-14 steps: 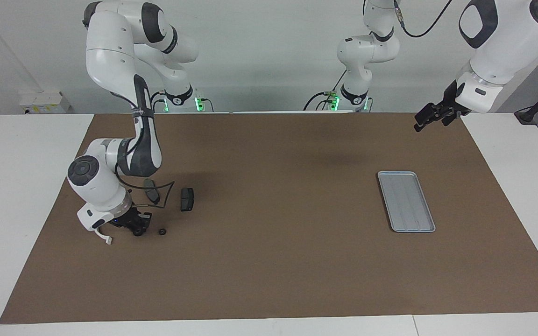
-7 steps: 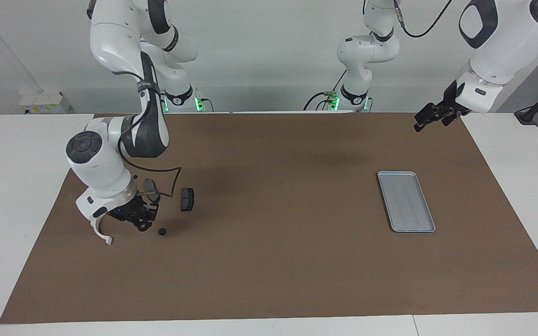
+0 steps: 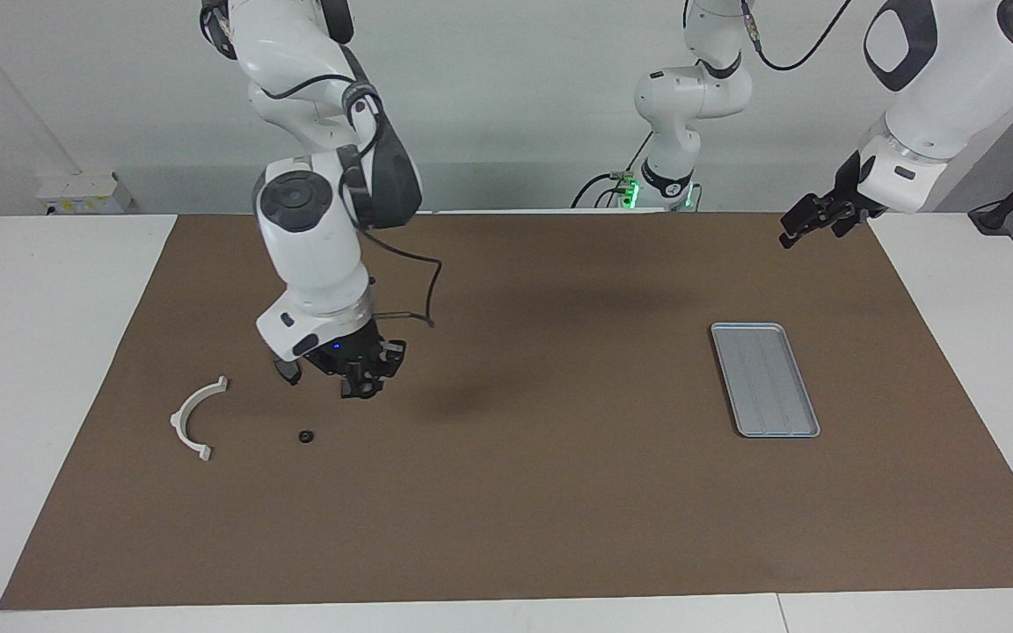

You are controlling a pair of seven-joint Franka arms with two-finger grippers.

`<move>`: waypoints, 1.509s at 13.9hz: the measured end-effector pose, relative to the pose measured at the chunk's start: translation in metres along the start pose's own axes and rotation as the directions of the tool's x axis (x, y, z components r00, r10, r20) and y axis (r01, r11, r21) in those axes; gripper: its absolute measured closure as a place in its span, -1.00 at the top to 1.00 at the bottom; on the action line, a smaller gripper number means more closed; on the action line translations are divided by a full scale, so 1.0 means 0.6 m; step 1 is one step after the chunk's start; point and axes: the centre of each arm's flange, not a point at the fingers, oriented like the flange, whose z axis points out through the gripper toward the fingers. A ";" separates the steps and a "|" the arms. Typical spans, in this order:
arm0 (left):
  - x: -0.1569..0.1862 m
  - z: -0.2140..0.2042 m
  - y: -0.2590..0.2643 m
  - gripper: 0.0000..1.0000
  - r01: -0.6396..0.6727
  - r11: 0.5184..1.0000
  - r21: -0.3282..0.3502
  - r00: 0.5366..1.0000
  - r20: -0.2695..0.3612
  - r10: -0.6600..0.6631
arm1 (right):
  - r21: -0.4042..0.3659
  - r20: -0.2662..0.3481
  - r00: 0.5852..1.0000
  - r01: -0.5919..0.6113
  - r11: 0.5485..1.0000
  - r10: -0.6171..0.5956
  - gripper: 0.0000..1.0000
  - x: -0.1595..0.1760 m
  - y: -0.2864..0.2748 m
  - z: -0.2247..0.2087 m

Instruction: Pick bearing gear from pile to tray

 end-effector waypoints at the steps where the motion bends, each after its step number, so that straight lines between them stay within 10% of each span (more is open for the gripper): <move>1: 0.000 0.000 0.000 1.00 0.000 1.000 0.000 1.000 0.000 0.000 | 0.002 0.001 1.000 0.002 1.000 -0.002 -0.31 -0.018 -0.041 0.001; 9: 0.000 0.000 0.000 1.00 0.000 1.000 0.000 1.000 0.000 0.000 | 0.021 -0.007 1.000 0.008 1.000 -0.008 -0.31 -0.135 -0.267 0.076; 21: 0.000 0.000 0.000 1.00 0.000 1.000 0.000 1.000 0.000 0.000 | 0.029 -0.003 0.999 0.032 0.999 -0.032 -0.31 -0.200 -0.301 0.255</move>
